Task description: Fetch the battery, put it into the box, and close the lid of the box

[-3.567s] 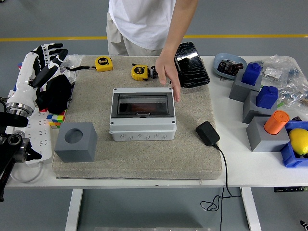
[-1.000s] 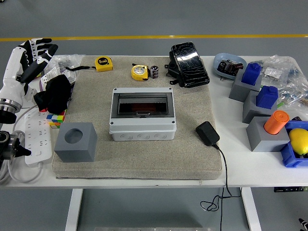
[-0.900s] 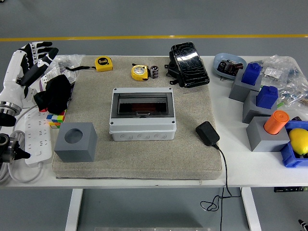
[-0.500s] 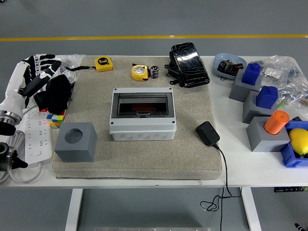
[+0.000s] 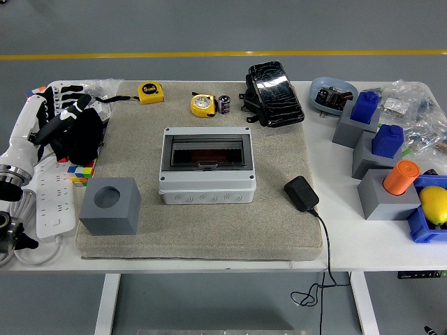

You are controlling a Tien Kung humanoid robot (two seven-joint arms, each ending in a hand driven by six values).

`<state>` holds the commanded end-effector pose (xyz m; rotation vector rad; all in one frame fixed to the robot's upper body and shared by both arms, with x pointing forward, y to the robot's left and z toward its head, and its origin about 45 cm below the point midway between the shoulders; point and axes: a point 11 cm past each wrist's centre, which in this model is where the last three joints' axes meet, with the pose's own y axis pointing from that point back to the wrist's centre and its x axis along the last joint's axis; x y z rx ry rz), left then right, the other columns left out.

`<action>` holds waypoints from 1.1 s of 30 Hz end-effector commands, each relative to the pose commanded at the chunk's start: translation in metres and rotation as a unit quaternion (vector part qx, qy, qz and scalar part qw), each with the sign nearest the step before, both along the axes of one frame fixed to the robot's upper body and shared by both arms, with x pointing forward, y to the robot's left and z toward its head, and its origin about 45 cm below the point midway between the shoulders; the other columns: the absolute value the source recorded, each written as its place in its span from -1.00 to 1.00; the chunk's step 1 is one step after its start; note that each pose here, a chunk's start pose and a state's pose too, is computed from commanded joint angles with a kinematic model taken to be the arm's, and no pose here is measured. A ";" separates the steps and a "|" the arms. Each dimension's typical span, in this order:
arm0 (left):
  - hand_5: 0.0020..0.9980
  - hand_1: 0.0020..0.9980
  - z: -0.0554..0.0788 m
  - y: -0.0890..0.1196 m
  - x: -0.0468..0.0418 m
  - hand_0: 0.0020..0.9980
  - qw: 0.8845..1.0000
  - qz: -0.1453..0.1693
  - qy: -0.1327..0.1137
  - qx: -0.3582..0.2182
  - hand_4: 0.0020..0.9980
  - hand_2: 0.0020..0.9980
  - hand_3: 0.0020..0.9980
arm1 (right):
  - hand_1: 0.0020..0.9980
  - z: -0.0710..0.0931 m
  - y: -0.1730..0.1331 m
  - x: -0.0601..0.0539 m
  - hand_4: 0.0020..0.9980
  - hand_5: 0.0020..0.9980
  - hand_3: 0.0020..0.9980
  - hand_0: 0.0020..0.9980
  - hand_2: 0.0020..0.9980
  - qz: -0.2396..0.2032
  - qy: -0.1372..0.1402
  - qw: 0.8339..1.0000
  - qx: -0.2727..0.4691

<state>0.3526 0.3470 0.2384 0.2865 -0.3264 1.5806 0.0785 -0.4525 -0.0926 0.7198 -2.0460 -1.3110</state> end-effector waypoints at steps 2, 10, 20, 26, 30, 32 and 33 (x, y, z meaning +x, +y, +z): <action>0.33 0.34 0.001 0.000 0.0008 0.22 1.000 0.000 -0.002 0.000 1.00 0.32 0.35 | 0.31 0.001 -0.001 0.002 0.89 -0.13 0.06 0.28 0.32 0.000 -0.001 1.000 -0.002; 0.32 0.33 0.005 -0.002 0.0030 0.19 1.000 -0.004 -0.006 0.003 1.00 0.32 0.34 | 0.31 0.000 0.001 0.003 0.89 -0.13 0.06 0.28 0.32 0.004 0.000 1.000 0.001; 0.32 0.31 0.003 -0.003 0.0020 0.14 1.000 -0.004 -0.003 0.006 1.00 0.31 0.34 | 0.31 0.000 0.002 0.003 0.89 -0.13 0.06 0.28 0.32 0.003 0.001 1.000 0.002; 0.32 0.31 0.005 -0.002 0.0020 0.14 1.000 -0.004 -0.005 0.007 1.00 0.30 0.34 | 0.31 -0.001 0.003 0.004 0.89 -0.12 0.06 0.28 0.32 0.006 0.000 1.000 0.002; 0.32 0.31 0.004 -0.003 0.0020 0.14 1.000 -0.005 -0.005 0.006 1.00 0.30 0.34 | 0.31 -0.001 0.002 0.004 0.89 -0.12 0.06 0.28 0.32 0.005 0.001 1.000 0.002; 0.32 0.29 0.004 -0.003 0.0021 0.13 1.000 -0.005 -0.005 0.006 1.00 0.30 0.34 | 0.31 0.000 0.002 0.004 0.89 -0.12 0.06 0.28 0.32 0.005 0.002 1.000 0.002; 0.32 0.29 0.004 -0.003 0.0021 0.13 1.000 -0.005 -0.005 0.006 1.00 0.30 0.34 | 0.31 0.000 0.002 0.004 0.89 -0.12 0.06 0.28 0.32 0.005 0.002 1.000 0.002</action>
